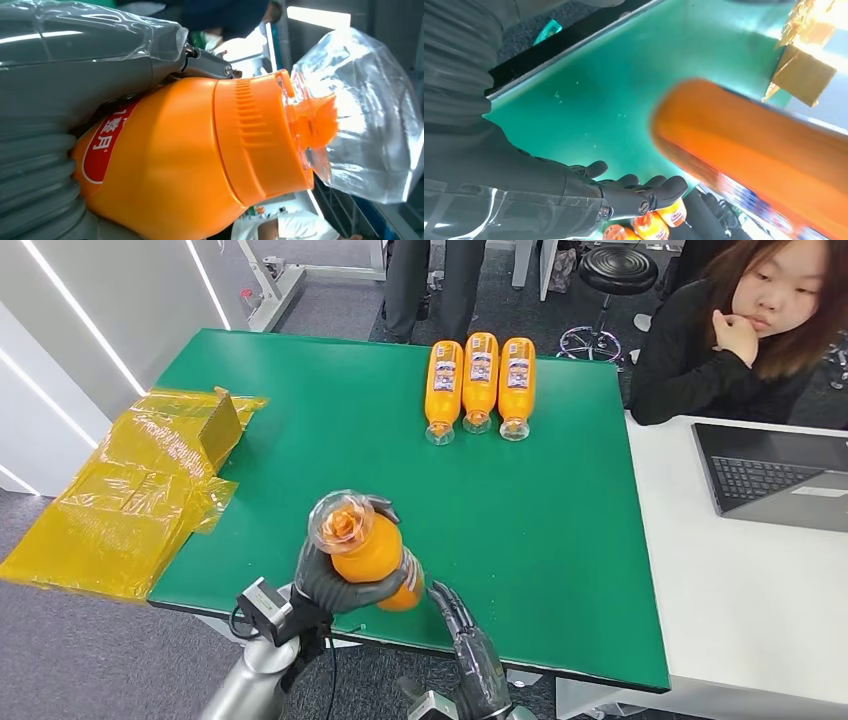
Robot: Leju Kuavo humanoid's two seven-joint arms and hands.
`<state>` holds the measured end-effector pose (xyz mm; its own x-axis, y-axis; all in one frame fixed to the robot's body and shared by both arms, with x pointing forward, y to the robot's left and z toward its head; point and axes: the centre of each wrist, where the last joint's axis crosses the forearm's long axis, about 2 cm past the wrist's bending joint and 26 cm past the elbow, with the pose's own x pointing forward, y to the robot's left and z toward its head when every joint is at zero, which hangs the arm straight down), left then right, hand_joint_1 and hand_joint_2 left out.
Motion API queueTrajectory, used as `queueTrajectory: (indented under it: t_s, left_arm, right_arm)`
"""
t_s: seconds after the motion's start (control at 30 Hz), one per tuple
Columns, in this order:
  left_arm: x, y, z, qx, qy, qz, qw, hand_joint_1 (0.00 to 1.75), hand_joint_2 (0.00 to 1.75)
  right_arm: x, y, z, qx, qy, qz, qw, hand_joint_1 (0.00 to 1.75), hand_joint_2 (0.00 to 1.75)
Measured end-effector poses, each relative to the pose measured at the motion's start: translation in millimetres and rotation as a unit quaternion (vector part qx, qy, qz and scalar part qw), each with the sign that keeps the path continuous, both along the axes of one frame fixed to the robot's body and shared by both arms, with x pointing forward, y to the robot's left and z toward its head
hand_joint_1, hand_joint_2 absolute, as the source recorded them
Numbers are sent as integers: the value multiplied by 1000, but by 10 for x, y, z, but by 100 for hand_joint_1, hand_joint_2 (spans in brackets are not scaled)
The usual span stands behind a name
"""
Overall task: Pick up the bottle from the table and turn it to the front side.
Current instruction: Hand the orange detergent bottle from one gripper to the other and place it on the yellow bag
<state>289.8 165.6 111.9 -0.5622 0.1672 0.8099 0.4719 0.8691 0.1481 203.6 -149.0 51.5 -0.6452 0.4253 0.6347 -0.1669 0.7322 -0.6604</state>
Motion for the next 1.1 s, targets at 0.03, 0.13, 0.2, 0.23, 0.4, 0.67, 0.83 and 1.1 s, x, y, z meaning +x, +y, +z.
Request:
queueTrajectory:
  t_s: [0.03,0.13,0.2,0.23,0.4,0.67,0.83,1.1]
  left_arm:
    - [63,25,52,5,-11,4,1000,175,175]
    - [218,94,185,35,-49,32,998,175,175]
    - [342,150,281,65,-82,62,993,175,175]
    - [405,181,326,82,-99,77,989,175,175]
    - [729,394,367,289,-203,189,916,175,175]
    - [1099,891,64,620,-197,192,735,175,175]
    - [1190,1198,3,696,-156,165,681,175,175]
    - [1214,1384,-35,736,-125,152,648,175,175]
  right_arm:
    - [0,3,1,0,0,0,1000,0,175]
    - [1,11,0,1,5,1,1000,0,175]
    - [1,14,-8,2,10,2,1000,0,175]
    - [0,15,-14,2,12,3,1000,0,175]
    - [-23,-3,-74,22,22,2,1000,0,175]
    - [-96,-60,-183,45,38,-23,998,0,175]
    - [-104,-65,-193,47,41,-28,998,0,175]
    - [-105,-64,-194,47,43,-29,998,0,175]
